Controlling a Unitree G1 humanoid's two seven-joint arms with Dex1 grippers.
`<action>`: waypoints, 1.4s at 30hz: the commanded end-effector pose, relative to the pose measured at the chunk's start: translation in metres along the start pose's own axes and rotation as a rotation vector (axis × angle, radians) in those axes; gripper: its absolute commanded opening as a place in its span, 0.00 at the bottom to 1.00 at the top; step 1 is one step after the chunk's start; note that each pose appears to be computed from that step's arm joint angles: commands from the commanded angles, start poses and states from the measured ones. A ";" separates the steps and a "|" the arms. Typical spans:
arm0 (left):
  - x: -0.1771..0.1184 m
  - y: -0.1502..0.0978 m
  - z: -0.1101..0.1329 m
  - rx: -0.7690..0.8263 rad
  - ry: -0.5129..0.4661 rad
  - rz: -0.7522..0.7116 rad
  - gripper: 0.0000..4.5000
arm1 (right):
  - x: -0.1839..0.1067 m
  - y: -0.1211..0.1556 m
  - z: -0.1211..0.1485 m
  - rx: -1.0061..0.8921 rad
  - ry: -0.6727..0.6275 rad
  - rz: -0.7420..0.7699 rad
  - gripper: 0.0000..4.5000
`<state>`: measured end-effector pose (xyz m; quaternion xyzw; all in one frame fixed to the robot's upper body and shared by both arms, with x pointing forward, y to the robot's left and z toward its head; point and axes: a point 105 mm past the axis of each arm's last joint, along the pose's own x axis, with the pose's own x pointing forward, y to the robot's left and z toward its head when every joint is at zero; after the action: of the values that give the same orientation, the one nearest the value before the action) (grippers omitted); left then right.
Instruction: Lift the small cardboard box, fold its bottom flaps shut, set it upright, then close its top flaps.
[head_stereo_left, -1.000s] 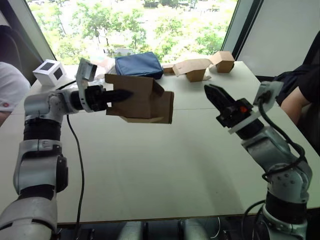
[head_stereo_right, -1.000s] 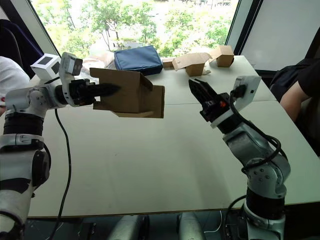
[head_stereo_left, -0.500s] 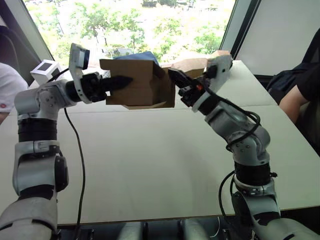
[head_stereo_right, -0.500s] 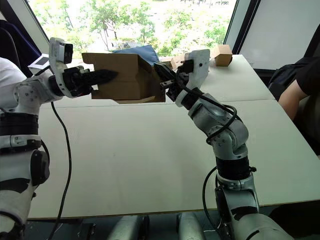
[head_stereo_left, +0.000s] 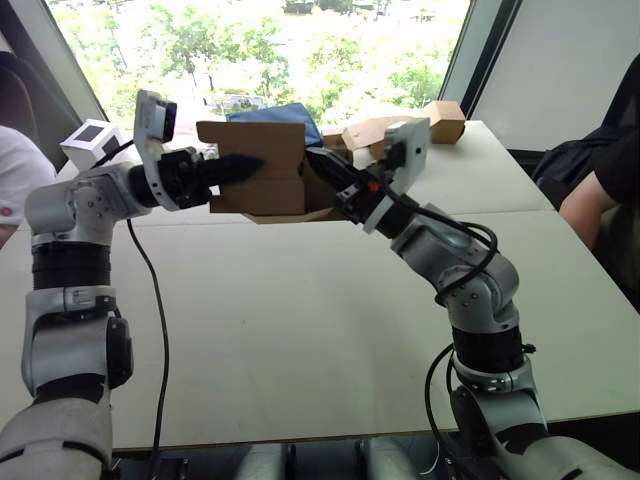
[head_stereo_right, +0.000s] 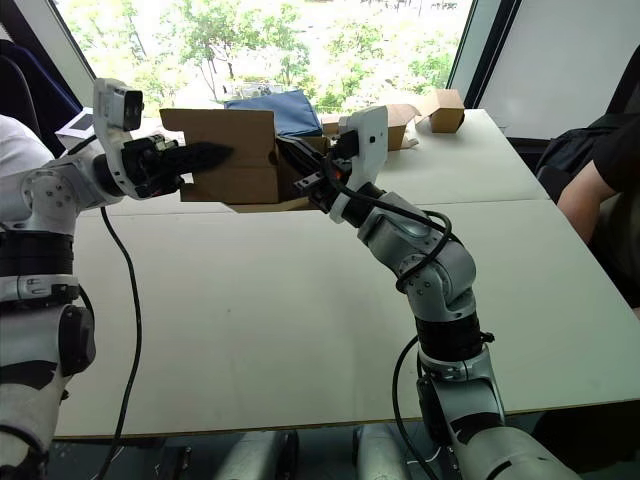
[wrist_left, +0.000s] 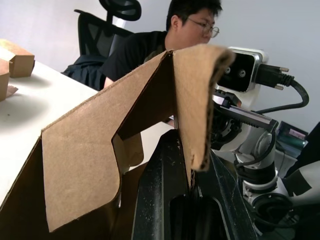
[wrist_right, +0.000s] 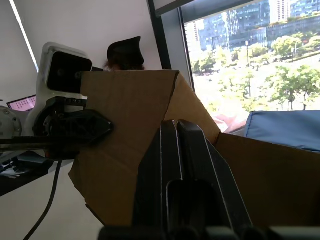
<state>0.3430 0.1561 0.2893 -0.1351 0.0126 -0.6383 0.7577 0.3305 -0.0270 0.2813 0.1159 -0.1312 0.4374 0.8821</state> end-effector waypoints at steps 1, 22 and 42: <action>0.006 -0.014 0.008 0.056 0.014 -0.061 0.00 | 0.001 0.014 0.010 -0.002 -0.048 0.059 0.01; 0.004 -0.016 0.012 0.040 -0.025 -0.062 0.00 | -0.049 0.009 0.029 0.025 -0.169 0.125 0.01; 0.017 -0.025 0.018 0.054 -0.036 -0.118 0.00 | -0.068 0.002 -0.025 -0.070 0.125 0.092 0.01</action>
<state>0.3337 0.1405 0.2988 -0.1439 -0.0022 -0.6684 0.7298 0.2931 -0.0699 0.2243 0.0591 -0.0674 0.4778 0.8739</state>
